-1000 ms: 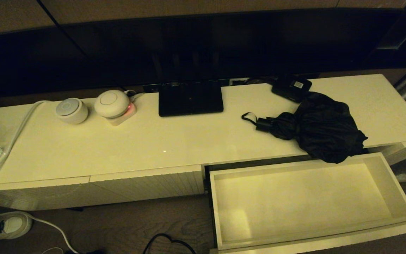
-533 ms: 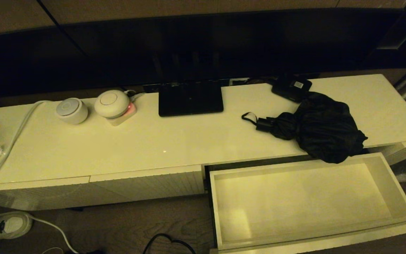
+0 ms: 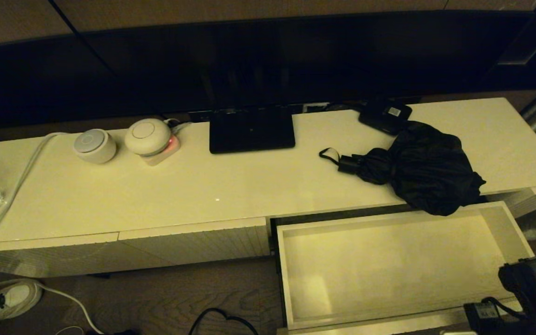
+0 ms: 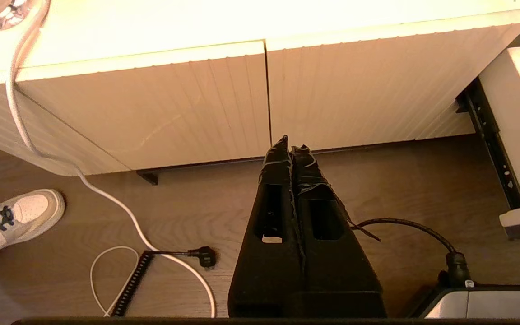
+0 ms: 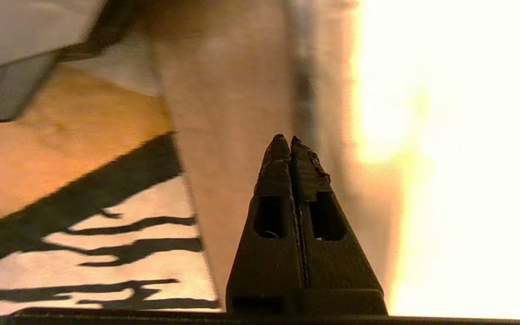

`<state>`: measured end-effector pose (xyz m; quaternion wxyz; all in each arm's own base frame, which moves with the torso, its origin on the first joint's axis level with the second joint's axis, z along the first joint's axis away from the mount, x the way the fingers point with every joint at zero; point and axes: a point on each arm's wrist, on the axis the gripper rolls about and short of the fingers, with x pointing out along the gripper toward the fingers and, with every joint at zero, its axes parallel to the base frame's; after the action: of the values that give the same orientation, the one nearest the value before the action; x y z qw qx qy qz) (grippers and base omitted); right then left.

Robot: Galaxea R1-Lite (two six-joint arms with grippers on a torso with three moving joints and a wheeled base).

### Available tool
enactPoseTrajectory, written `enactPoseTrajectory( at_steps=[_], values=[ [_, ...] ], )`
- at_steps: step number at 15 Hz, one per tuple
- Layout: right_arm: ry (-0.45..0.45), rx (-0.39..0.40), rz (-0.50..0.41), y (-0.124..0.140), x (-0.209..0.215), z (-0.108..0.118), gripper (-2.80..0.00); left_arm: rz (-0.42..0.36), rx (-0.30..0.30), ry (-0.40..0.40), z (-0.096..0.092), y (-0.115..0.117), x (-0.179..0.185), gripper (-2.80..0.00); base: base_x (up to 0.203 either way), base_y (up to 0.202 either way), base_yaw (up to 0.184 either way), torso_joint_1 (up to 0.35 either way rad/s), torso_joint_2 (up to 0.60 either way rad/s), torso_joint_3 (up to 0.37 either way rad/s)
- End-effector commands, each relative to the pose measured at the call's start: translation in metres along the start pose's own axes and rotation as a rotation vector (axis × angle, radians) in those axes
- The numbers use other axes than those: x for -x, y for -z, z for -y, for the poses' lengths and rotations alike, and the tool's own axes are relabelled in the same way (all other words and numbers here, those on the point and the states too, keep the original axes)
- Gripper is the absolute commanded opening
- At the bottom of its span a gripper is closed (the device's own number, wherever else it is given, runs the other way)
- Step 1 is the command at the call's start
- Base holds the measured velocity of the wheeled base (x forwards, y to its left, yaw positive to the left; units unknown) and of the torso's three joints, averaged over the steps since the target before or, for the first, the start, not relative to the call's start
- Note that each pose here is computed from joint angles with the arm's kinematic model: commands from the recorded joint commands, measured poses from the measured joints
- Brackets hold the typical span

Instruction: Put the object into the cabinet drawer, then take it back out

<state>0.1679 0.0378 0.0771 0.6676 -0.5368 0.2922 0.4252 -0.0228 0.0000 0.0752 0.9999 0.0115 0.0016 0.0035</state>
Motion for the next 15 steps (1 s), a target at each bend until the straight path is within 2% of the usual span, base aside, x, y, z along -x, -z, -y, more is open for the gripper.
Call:
enactPoseTrajectory(
  at_steps=[1,4,8,15],
  values=[
    [0.038,0.016,0.0,-0.003,-0.004,0.015,-2.8,-0.003,0.0,-0.001,0.0,0.001,0.0,-2.8,0.0,0.0,0.0,0.0,0.0,0.0],
    [0.105,0.023,0.005,-0.006,-0.008,0.031,-2.8,-0.003,0.0,-0.001,0.0,0.001,0.0,-2.8,0.0,0.0,0.0,0.0,0.0,0.0],
    [0.165,0.016,-0.052,-0.005,-0.016,0.049,-2.8,-0.003,0.0,-0.001,0.0,0.001,0.0,-2.8,0.0,0.0,0.0,0.0,0.0,0.0],
    [0.323,0.016,-0.049,-0.01,-0.015,0.093,-2.8,-0.003,0.0,-0.001,0.0,0.001,0.0,-2.8,0.0,0.0,0.0,0.0,0.0,0.0]
  ],
)
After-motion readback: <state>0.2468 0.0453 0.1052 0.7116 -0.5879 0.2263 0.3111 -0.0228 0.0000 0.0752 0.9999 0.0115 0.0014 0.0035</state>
